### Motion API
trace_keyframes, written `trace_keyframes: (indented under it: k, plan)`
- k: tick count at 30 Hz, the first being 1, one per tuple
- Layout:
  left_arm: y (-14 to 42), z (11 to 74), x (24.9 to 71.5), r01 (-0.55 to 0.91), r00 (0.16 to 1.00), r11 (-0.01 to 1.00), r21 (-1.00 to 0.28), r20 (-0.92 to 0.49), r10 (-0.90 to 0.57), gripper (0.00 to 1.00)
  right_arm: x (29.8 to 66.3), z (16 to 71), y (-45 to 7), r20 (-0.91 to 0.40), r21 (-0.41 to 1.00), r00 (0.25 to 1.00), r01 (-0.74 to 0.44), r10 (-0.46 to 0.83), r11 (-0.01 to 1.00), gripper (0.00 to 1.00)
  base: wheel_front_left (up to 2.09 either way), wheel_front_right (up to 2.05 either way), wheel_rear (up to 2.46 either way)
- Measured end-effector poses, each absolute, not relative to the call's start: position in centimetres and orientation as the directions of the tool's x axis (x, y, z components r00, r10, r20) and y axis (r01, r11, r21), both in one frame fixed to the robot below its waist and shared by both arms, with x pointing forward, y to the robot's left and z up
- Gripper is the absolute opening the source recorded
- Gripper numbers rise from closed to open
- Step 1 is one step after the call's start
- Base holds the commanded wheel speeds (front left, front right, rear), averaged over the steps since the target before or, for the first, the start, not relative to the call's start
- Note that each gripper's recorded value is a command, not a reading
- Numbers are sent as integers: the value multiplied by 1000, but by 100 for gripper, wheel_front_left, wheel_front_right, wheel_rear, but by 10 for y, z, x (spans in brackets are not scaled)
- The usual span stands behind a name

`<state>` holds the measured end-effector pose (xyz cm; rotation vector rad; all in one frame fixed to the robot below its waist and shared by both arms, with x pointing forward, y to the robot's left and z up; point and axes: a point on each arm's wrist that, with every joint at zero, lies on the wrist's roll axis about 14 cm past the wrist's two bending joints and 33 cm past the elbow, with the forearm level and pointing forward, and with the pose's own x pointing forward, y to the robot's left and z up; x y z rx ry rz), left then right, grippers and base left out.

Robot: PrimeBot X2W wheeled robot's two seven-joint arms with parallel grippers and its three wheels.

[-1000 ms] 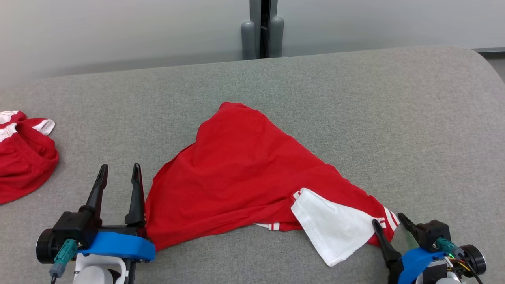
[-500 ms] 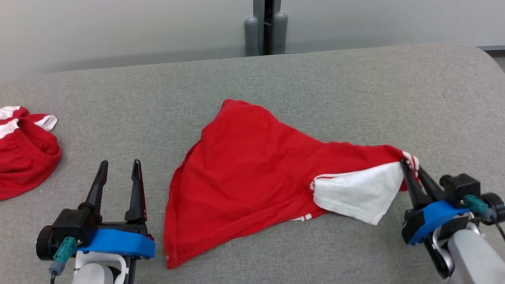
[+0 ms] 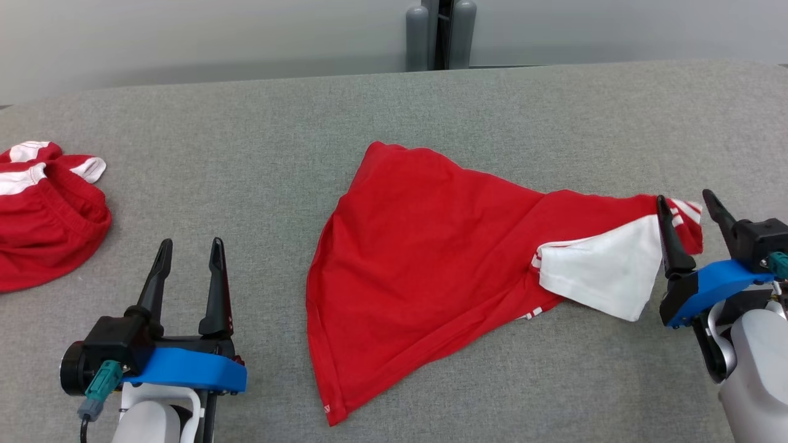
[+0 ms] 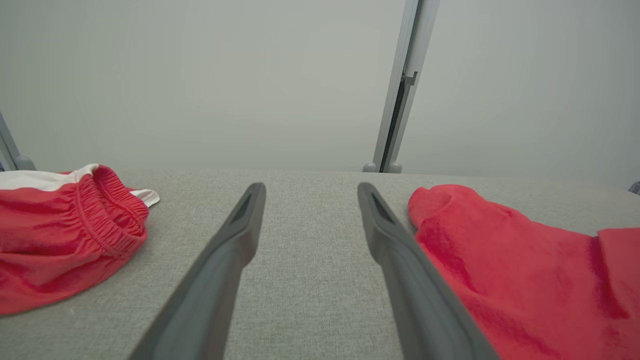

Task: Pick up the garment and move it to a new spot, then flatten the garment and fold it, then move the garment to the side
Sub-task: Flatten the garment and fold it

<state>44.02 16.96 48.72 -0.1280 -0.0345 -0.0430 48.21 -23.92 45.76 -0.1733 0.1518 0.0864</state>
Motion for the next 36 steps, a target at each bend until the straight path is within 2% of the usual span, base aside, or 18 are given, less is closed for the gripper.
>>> trace_keyframes:
  k: [3,7,14,25,31,36]
  plan:
    - [169,489,440,43,998,991,-126,42,-38,100,484,470,-244,-117,-156,992,-66,48,985,100,0,0,0]
    - [166,493,439,52,998,991,-126,51,-46,100,485,510,-240,20,-147,999,-41,44,988,100,0,0,0]
    - [161,497,434,70,996,989,-127,61,-63,100,449,530,-225,122,-104,992,-27,40,994,100,0,0,0]
    - [160,498,422,73,996,990,-122,58,-66,100,397,498,-214,52,-47,999,-13,16,999,100,0,0,0]
    - [159,496,422,76,996,990,-122,54,-70,100,396,492,-219,30,-55,1000,-5,6,998,100,0,0,0]
    - [159,494,425,78,996,990,-121,48,-73,100,406,470,-217,-43,-74,999,-28,25,997,100,0,0,0]
